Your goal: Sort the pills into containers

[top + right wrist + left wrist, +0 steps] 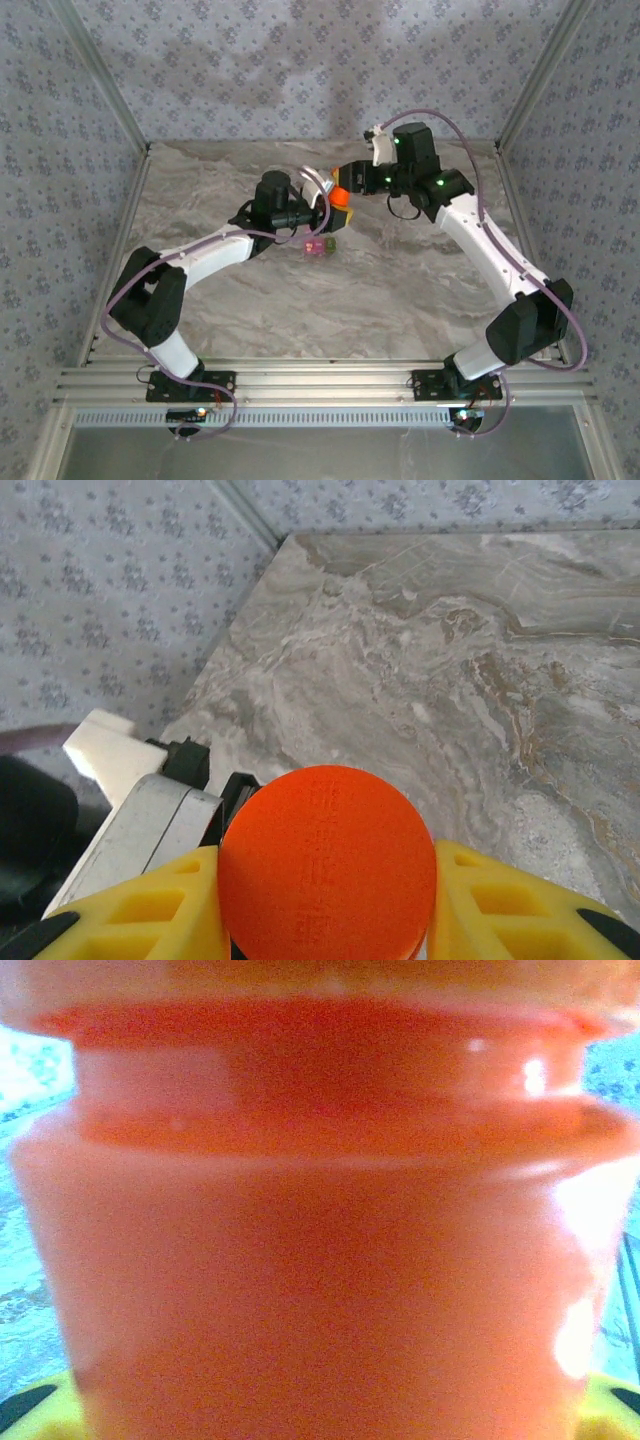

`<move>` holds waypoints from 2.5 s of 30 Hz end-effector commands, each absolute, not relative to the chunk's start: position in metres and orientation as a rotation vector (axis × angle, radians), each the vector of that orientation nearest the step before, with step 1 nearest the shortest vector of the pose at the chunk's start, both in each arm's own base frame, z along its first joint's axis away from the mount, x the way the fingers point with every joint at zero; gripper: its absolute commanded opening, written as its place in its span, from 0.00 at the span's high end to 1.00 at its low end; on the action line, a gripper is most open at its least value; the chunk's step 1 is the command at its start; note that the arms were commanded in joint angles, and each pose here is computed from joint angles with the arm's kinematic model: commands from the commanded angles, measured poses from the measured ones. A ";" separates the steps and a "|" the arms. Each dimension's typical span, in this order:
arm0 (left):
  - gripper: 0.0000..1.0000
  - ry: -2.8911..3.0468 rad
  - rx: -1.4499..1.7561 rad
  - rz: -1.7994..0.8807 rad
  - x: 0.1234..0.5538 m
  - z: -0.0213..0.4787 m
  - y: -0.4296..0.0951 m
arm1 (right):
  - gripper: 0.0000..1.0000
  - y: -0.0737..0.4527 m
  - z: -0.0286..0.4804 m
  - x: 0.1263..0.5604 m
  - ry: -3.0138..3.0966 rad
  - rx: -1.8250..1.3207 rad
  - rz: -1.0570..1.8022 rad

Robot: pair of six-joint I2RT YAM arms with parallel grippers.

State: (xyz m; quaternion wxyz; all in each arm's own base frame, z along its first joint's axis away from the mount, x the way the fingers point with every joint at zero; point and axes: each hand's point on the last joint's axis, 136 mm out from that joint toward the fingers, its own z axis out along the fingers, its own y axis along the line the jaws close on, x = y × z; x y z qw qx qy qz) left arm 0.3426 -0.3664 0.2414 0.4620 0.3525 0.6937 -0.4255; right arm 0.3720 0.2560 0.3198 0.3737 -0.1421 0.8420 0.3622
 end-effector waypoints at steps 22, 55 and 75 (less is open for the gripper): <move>1.00 1.362 1.035 -1.166 0.309 0.321 -0.375 | 0.16 0.191 0.399 0.325 1.895 -0.582 1.045; 1.00 1.411 1.172 -1.316 0.291 0.310 -0.382 | 0.37 0.235 0.368 0.334 2.054 -0.892 0.988; 1.00 1.427 1.087 -1.207 0.310 0.314 -0.380 | 0.54 0.249 0.323 0.344 2.257 -0.595 0.936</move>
